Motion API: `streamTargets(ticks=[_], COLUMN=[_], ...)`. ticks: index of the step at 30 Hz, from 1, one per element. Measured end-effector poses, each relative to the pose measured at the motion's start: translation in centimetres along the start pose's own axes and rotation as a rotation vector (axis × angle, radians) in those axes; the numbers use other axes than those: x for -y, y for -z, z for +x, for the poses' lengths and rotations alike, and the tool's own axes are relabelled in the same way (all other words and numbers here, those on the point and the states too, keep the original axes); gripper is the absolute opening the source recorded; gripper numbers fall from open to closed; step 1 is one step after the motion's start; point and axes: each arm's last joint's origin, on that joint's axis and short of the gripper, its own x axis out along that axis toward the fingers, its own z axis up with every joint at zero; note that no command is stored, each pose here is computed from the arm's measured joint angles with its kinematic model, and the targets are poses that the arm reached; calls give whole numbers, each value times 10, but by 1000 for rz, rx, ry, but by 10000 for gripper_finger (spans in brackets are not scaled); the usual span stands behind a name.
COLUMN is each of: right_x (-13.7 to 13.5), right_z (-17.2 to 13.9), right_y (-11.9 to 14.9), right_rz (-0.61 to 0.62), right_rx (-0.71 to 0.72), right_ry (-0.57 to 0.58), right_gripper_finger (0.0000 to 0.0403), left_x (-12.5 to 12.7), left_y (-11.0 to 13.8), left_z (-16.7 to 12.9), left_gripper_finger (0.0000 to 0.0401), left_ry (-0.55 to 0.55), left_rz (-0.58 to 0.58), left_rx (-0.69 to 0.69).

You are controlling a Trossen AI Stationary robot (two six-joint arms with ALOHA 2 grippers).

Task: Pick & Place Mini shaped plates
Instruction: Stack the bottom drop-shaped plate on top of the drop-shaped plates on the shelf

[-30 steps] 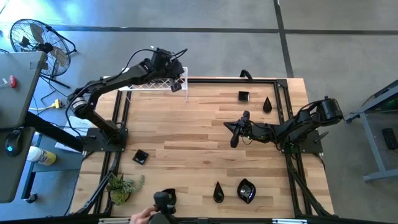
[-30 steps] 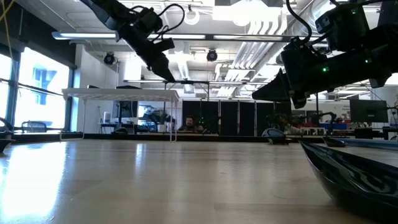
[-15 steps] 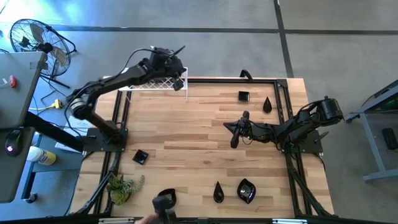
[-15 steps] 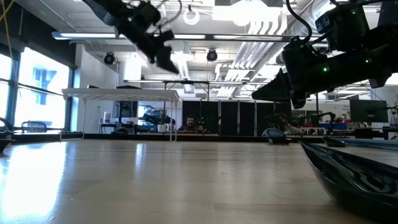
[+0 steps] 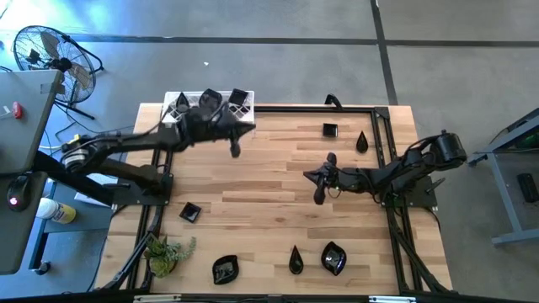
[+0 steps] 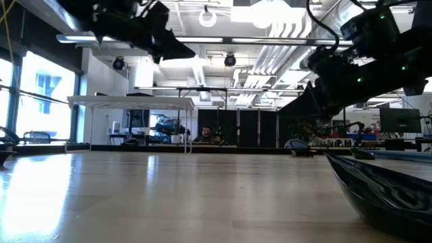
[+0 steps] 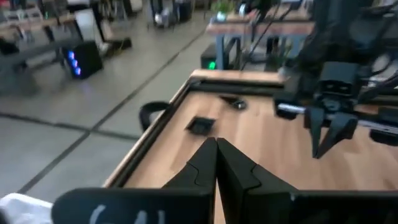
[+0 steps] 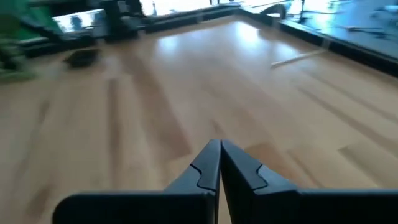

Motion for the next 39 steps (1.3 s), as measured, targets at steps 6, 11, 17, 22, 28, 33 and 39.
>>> streamTargets(ticks=[6, 11, 17, 22, 28, 33, 39], right_x=[-22, -54, -94, -112, -129, -136, -132], right_z=[-18, -23, -8, 16, 39, 48, 50], right_y=[-2, -9, -28, -24, -12, -8, -4], right_rz=[41, 66, 75, 144, 203, 211, 202], right_rx=[-70, -278, -577, -701, -776, -801, -818], right_ry=[-178, -277, -401, -522, -641, -675, -622], right_gripper_finger=[21, 47, 94, 112, 113, 113, 113], left_x=[32, 44, 46, 46, 47, 47, 48], left_y=[29, 45, 49, 50, 51, 53, 56], left_z=[-22, -29, -29, -29, -29, -29, -28], left_gripper_finger=[0, 0, 1, 1, 1, 1, 1], left_ry=[0, 63, 90, 109, 122, 147, 152], left_rz=[-3, 1, 2, 4, 16, 20, 21], left_rx=[172, 189, 168, 167, 150, 135, 105])
